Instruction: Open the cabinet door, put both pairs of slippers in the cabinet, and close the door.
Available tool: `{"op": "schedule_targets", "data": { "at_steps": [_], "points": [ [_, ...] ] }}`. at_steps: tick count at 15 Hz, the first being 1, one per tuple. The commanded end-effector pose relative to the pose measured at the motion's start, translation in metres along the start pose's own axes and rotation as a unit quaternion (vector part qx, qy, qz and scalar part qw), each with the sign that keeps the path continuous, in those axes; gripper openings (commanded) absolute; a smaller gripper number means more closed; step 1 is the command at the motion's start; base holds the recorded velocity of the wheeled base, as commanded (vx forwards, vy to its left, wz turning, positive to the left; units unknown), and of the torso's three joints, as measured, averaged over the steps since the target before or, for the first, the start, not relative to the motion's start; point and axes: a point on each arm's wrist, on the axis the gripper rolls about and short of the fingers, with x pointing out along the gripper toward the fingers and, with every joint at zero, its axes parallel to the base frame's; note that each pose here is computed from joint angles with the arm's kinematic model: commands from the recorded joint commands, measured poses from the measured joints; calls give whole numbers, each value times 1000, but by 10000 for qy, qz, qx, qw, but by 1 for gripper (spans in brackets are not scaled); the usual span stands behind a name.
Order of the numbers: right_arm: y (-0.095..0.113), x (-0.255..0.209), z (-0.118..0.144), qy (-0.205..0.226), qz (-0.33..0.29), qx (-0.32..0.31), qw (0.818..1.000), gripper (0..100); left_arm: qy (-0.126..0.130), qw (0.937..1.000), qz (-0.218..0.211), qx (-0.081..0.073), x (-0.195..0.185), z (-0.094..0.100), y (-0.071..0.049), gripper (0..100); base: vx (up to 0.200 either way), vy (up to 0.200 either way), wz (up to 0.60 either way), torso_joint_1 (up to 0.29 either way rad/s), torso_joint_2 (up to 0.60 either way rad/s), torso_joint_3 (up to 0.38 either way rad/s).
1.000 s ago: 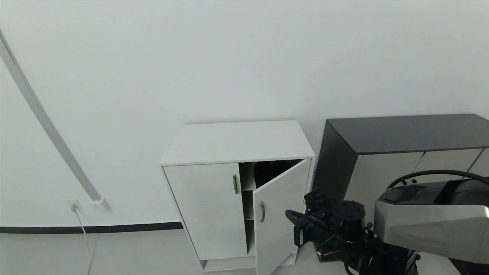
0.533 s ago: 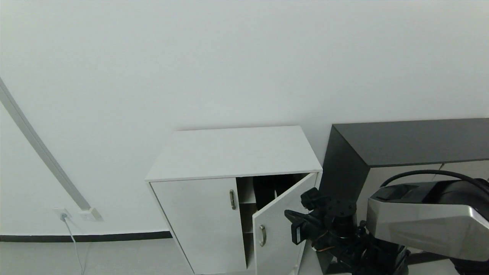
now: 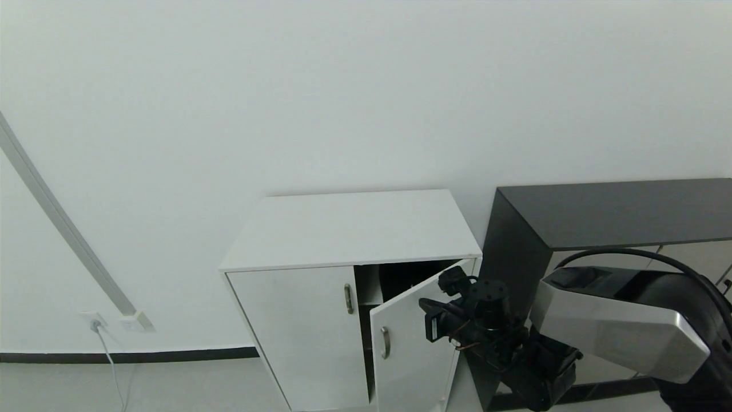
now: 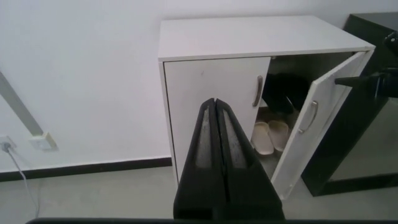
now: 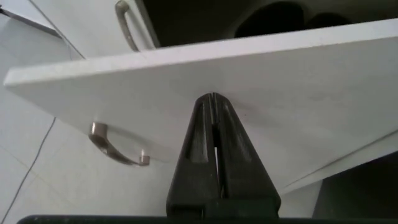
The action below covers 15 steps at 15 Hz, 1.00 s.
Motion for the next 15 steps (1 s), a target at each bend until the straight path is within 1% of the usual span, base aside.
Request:
{"op": "schedule_targets", "data": {
  "at_steps": [1,6,10,13,15],
  "points": [
    [-5,8,-2,37,-59,15,10000,0,0,10000,3,0,0,0,0,0,0,0,0,0,0,0],
    [-15,30,0,10,-153,38,9999,0,0,10000,3,0,0,0,0,0,0,0,0,0,0,0],
    [-17,44,-1,8,-168,42,9998,0,0,10000,3,0,0,0,0,0,0,0,0,0,0,0],
    [-17,54,6,-55,-176,31,9998,0,0,10000,10,0,0,0,0,0,0,0,0,0,0,0],
    [-22,60,9,-92,-225,41,9997,0,0,10000,10,0,0,0,0,0,0,0,0,0,0,0]
  ]
}}
